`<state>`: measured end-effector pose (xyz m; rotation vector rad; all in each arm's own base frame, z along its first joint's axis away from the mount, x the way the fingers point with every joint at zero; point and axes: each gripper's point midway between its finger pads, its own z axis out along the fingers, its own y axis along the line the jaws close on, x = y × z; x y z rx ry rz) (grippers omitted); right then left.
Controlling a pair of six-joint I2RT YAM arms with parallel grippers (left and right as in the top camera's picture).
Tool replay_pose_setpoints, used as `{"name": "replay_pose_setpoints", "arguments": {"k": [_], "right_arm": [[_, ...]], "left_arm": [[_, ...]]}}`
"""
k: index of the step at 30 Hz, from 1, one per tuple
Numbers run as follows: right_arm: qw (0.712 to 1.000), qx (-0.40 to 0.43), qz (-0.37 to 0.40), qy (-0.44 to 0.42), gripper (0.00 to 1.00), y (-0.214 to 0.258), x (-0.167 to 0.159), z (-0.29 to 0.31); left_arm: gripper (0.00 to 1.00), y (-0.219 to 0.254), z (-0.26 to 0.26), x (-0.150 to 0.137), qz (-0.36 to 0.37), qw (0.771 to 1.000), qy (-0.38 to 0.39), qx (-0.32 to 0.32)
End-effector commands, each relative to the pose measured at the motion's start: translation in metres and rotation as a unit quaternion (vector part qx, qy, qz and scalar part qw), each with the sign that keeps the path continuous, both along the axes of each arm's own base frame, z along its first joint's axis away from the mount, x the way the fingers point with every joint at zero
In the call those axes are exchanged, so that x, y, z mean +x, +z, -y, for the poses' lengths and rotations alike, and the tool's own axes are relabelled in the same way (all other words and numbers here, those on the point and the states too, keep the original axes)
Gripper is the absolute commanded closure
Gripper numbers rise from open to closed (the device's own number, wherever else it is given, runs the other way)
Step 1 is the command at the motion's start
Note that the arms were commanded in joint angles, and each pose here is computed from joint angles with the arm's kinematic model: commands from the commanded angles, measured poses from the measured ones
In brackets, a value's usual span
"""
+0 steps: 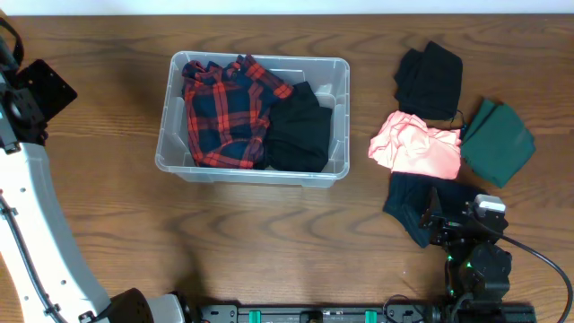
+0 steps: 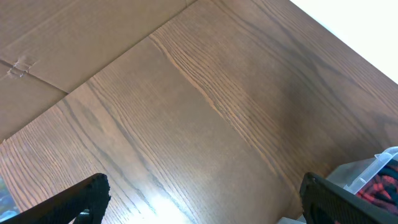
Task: Pack container
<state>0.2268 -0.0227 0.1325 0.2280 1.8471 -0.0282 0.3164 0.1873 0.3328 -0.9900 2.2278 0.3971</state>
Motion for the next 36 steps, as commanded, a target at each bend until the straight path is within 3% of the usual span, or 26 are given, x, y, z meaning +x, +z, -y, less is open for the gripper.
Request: {"name": "replay_pose_setpoints", "arguments": {"k": [1,5,10,14,18,24,29,33,36], "right_arm": [[1.000,-0.006,0.002,0.006,0.01,0.000,0.000,-0.002],[1.000,0.003,0.019,0.014,0.01,0.008,0.003,-0.005],[0.984,0.136,0.099,0.061,0.01,0.045,0.010,-0.030],[0.972,0.139,0.155,0.113,0.01,0.088,0.006,-0.046],[0.972,0.134,0.163,0.103,0.01,0.128,0.000,-0.041],[0.994,0.091,0.027,0.049,0.01,0.148,0.018,-0.025],[0.993,0.032,-0.107,-0.031,0.01,0.170,0.061,0.004],[0.985,0.009,-0.171,-0.004,0.01,0.189,0.112,0.002],[0.972,0.019,-0.229,0.047,0.01,0.173,0.139,-0.013]], "left_arm": [[0.02,-0.003,-0.004,-0.002,-0.007,1.000,0.008,0.003],[0.02,-0.003,-0.004,-0.002,-0.007,1.000,0.008,0.003],[0.02,-0.003,-0.004,-0.002,-0.007,1.000,0.008,0.003],[0.02,-0.003,-0.004,-0.002,-0.007,1.000,0.008,0.003],[0.02,-0.003,-0.004,-0.002,-0.007,1.000,0.008,0.003],[0.02,-0.003,-0.004,-0.002,-0.007,1.000,0.008,0.003],[0.02,-0.003,-0.004,-0.002,-0.007,1.000,0.008,0.003],[0.02,-0.003,-0.004,-0.002,-0.007,1.000,0.008,0.003],[0.02,-0.003,-0.004,-0.002,-0.007,1.000,0.008,0.003]]}}
